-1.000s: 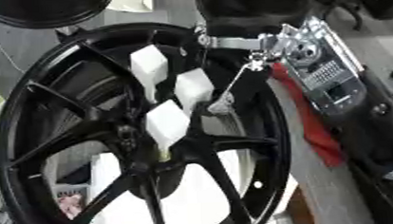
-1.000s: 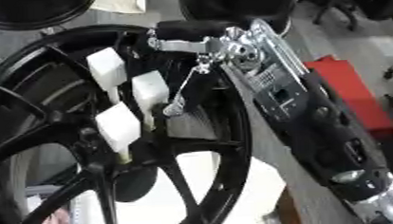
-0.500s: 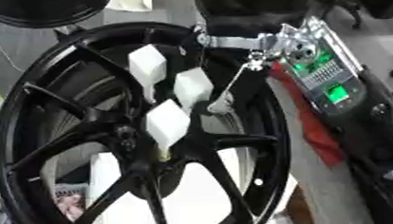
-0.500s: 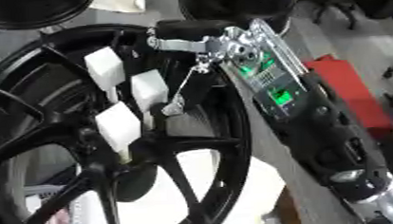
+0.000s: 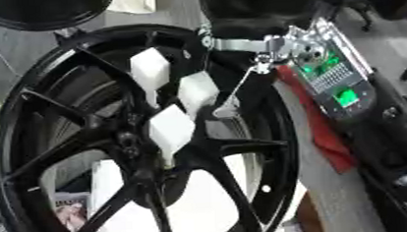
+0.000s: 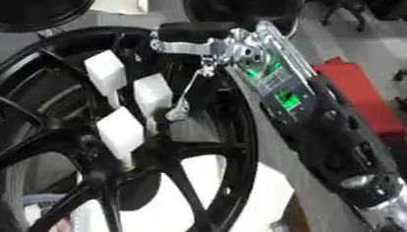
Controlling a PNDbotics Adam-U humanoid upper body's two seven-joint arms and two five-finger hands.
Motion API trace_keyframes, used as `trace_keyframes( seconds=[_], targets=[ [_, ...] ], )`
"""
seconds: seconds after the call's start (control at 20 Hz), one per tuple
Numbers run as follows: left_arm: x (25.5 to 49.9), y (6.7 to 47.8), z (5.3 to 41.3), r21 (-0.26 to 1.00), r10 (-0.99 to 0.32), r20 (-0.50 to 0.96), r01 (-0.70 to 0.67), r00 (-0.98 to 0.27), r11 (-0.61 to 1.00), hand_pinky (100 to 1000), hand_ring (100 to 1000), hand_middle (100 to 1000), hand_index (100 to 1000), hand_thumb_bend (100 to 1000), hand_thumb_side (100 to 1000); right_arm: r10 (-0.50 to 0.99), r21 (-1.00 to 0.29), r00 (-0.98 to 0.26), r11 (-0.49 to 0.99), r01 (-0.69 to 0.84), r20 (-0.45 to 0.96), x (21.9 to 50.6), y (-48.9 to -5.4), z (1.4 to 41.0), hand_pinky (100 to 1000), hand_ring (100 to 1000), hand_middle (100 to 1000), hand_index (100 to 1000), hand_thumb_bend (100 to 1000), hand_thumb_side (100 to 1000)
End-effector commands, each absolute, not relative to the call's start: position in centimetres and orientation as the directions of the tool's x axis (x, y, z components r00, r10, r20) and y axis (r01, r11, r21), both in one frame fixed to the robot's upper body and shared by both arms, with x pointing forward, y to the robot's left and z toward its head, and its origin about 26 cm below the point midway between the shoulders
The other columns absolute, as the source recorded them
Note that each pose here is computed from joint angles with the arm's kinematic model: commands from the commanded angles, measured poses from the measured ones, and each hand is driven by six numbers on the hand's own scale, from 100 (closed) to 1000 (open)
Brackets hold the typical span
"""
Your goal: Pull the pin out of the wheel hub.
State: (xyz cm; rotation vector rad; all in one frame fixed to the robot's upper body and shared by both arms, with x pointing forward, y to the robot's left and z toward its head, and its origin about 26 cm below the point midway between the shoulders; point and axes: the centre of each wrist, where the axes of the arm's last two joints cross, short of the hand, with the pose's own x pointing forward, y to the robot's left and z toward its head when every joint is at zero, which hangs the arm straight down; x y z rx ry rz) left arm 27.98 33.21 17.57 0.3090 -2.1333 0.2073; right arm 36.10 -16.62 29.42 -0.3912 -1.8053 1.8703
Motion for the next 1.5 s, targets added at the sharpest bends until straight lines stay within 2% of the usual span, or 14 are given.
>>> trace_keyframes(
  seconds=[0.05, 0.65, 1.5],
  targets=[
    [27.8, 33.1, 18.4, -0.024, -0.148, 0.820, -0.292, -0.552, 0.956, 786, 615, 535, 690, 100, 755, 0.538, -0.992, -0.835, 0.020, -0.123, 0.114, 35.6, -17.3, 31.2, 776, 683, 338, 531, 321, 100],
    [27.8, 33.1, 18.3, -0.025, -0.148, 0.822, -0.294, -0.549, 0.956, 787, 614, 533, 689, 100, 756, 0.514, -0.989, -0.848, 0.010, -0.146, 0.131, 35.2, -17.7, 32.5, 770, 664, 316, 515, 340, 100],
    [27.7, 33.2, 18.2, -0.025, -0.149, 0.824, -0.299, -0.546, 0.954, 788, 612, 532, 689, 100, 755, 0.453, -0.983, -0.873, 0.059, -0.173, 0.180, 33.4, -19.6, 36.2, 778, 657, 303, 505, 318, 100]
  ],
)
